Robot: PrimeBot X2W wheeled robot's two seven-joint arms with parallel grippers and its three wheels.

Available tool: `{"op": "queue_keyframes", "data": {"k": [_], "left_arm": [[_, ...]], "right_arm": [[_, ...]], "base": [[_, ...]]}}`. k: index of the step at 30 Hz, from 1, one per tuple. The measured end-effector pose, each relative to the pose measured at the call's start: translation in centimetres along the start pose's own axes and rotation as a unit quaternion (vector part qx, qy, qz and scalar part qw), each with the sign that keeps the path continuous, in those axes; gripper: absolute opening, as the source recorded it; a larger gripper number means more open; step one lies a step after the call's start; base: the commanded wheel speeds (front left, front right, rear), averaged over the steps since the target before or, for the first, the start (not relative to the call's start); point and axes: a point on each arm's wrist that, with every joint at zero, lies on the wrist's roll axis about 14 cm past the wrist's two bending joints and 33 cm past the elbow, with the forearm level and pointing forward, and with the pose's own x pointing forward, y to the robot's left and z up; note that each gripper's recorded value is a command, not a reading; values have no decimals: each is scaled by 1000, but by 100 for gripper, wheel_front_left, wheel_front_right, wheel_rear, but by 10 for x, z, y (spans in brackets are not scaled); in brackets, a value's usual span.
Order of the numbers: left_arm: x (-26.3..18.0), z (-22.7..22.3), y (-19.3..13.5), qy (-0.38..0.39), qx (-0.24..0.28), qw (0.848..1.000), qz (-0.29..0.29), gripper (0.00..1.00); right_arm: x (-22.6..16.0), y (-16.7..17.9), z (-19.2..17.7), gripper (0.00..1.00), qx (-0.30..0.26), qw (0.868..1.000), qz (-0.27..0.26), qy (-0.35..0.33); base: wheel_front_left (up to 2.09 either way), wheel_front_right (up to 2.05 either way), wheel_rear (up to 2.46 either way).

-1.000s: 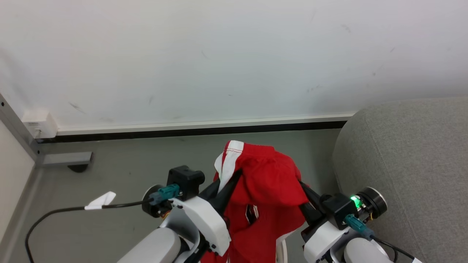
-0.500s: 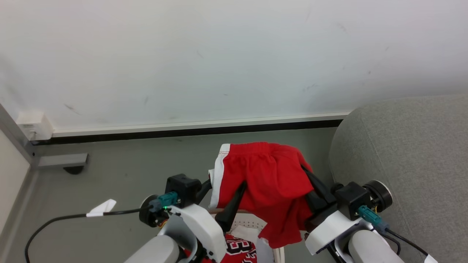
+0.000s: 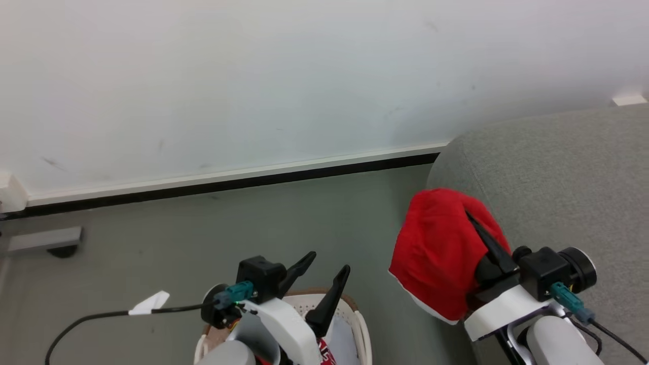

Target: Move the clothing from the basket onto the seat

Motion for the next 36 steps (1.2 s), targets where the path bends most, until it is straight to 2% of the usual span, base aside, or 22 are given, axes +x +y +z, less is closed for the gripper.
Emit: {"op": "queue_keyframes", "data": {"k": [12, 23, 29, 36], "left_arm": [[27, -9, -59, -2, -20, 996, -92, 100], [43, -11, -108, -9, -29, 985, -171, 100], [48, -13, -115, -11, -36, 982, -185, 100], [62, -5, -105, -30, -26, 980, -195, 100]], "right_arm": [[-55, -83, 9, 0, -38, 992, -116, 3], [-110, -126, 10, 0, -48, 978, -200, 16], [-121, -136, 7, 0, -45, 974, -222, 21], [-110, -154, 0, 0, -30, 967, -252, 25]], "base": [[0, 0, 0], [0, 0, 0], [0, 0, 0], [0, 0, 0]]}}
